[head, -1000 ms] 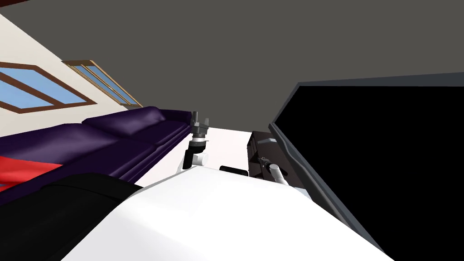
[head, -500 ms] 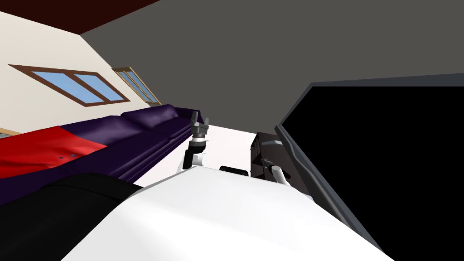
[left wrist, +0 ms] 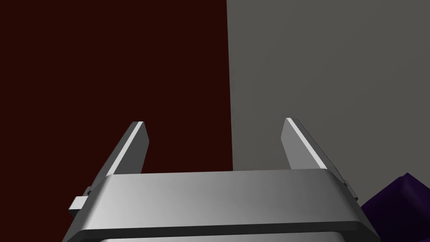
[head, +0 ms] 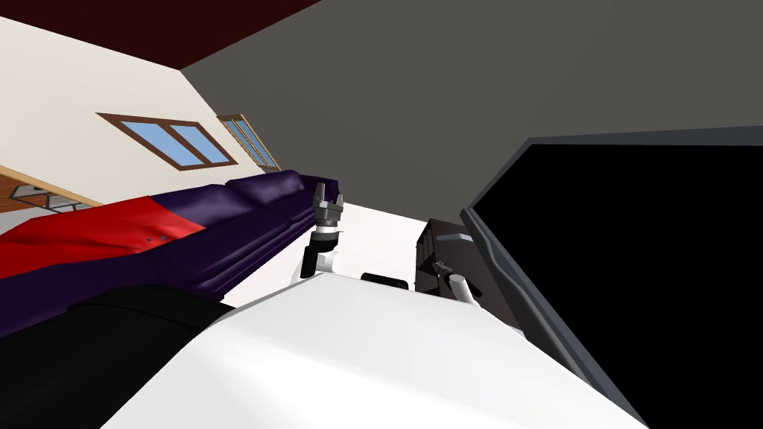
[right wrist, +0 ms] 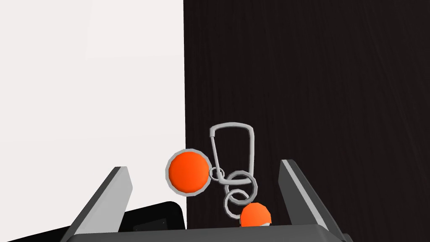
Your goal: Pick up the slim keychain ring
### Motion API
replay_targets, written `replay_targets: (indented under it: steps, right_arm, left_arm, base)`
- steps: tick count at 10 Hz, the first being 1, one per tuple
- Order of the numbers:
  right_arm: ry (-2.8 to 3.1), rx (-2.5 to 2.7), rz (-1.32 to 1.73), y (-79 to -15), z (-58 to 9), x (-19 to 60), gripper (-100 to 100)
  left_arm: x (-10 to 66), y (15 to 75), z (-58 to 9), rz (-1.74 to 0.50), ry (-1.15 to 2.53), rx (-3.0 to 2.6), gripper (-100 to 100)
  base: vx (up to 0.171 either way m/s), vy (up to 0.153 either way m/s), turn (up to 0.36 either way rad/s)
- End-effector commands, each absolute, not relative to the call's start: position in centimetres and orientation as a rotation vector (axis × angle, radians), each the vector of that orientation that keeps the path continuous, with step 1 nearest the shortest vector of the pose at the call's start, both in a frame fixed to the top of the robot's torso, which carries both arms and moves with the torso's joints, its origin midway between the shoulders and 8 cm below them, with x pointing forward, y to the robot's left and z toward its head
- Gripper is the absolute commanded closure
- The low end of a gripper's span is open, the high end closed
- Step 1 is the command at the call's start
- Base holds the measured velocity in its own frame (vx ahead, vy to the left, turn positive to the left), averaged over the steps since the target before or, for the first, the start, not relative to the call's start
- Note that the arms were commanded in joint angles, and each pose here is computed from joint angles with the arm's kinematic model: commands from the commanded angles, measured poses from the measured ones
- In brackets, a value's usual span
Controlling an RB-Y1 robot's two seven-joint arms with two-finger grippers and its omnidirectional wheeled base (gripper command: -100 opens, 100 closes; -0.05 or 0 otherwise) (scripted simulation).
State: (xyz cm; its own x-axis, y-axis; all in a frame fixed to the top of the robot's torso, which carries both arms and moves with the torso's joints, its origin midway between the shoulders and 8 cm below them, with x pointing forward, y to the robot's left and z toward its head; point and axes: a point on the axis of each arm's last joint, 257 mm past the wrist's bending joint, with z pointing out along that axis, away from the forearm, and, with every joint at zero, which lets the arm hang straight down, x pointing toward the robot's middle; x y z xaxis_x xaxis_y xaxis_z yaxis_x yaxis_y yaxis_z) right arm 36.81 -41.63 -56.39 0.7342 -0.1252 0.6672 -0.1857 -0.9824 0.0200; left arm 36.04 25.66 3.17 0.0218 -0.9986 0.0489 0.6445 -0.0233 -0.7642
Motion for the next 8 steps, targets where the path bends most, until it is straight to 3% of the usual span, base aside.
replay_targets:
  steps: [1, 5, 8]
  right_arm:
    - [-0.261, 2.847, 1.087, -41.6, -56.4, 36.8, -100]
    - [-0.261, 2.847, 1.087, -41.6, -56.4, 36.8, -100]
    - [-0.235, 2.806, 1.030, -43.7, -56.9, 34.5, -100]
  left_arm:
    - [36.0, 25.7, 3.2, -1.462, 0.637, -0.723, 0]
    - [36.0, 25.7, 3.2, -1.462, 0.637, -0.723, 0]
    - [36.0, 25.7, 3.2, -1.462, 0.637, -0.723, 0]
  base:
    - [0.008, -0.006, -0.026]
    - [-0.001, 0.000, 0.002]
    - [-0.031, 0.029, 0.131]
